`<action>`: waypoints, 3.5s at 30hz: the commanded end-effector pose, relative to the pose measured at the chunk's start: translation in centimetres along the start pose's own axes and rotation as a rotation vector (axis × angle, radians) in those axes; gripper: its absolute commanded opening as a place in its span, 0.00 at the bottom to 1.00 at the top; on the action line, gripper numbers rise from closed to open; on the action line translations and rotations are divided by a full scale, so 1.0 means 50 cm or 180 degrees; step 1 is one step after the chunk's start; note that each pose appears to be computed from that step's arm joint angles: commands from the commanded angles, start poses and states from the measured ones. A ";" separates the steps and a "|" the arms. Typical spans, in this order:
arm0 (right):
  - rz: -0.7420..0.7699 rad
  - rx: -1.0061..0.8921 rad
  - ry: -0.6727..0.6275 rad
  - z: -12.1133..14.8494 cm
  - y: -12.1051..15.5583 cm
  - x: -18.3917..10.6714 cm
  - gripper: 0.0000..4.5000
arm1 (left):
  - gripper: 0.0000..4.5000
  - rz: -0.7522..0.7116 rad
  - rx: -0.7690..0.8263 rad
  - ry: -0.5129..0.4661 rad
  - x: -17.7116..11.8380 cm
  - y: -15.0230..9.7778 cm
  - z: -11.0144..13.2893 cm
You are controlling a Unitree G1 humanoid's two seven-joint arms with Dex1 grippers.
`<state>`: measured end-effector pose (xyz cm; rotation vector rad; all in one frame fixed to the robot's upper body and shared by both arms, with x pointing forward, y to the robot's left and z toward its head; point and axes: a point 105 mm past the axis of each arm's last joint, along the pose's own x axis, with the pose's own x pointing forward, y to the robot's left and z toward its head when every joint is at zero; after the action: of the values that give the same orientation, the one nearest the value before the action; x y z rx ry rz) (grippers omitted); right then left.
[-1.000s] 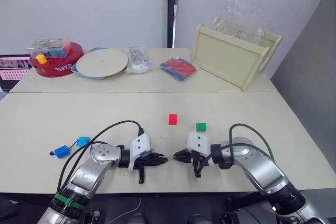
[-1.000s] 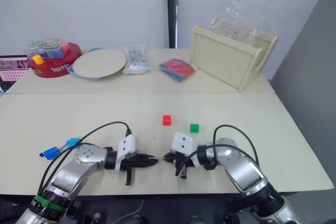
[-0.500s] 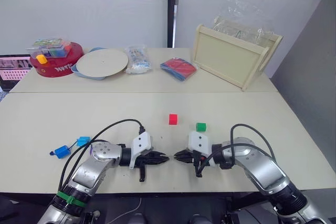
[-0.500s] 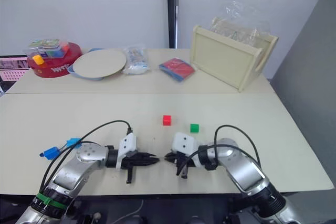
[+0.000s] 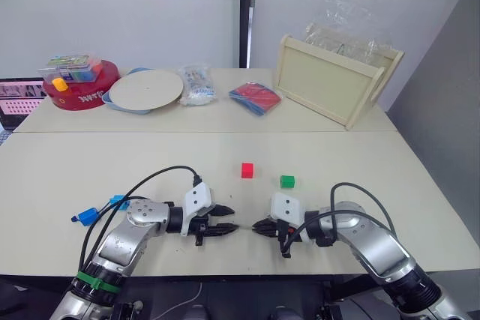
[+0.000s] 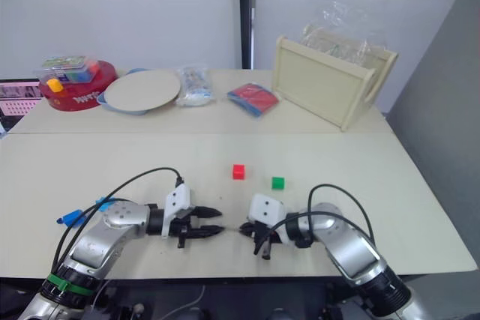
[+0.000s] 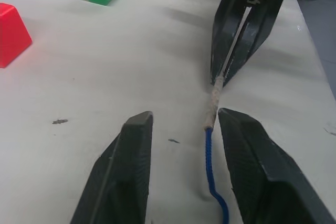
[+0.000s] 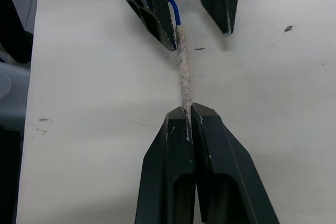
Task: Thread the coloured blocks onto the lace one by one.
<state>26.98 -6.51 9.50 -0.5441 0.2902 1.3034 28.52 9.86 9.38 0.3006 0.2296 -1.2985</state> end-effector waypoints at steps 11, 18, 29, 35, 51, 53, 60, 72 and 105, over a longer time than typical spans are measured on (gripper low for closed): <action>-0.0003 -0.0007 -0.0118 0.018 0.004 -0.007 0.00 | 0.01 -0.0181 0.0025 -0.0022 -0.007 -0.021 0.009; 0.0001 0.0004 -0.0109 0.015 0.003 -0.011 0.00 | 0.01 -0.0115 0.0021 -0.0121 -0.005 -0.017 0.009; -0.0007 0.0014 -0.0115 0.013 0.002 -0.011 0.00 | 0.48 -0.0143 0.0099 -0.0068 -0.012 -0.017 0.010; 0.0004 0.0019 -0.0143 0.015 0.000 -0.014 0.00 | 0.48 -0.0185 0.0122 -0.0091 -0.002 -0.024 0.005; 0.0021 0.0028 -0.0113 0.011 0.004 -0.015 0.00 | 0.00 -0.0160 0.0085 -0.0212 0.002 -0.018 0.012; 0.0032 0.0025 -0.0099 0.010 0.005 -0.015 0.00 | 0.00 -0.0153 0.0081 -0.0223 0.002 -0.018 0.012; 0.0081 0.0028 -0.0013 -0.002 0.013 -0.013 0.00 | 0.00 -0.0170 0.0070 -0.0226 0.003 -0.019 0.010; -0.0775 0.0588 -0.0290 -0.008 -0.025 -0.088 0.84 | 0.00 -0.0141 0.0090 -0.0071 -0.024 -0.012 0.002; -0.4043 0.1728 -0.0716 -0.053 -0.170 -0.014 0.58 | 0.00 0.0040 0.0041 0.0194 -0.079 -0.002 -0.008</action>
<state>35.47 -10.26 9.27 -0.0351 0.0704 0.0048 27.61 13.65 9.42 0.3401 0.3080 -1.2714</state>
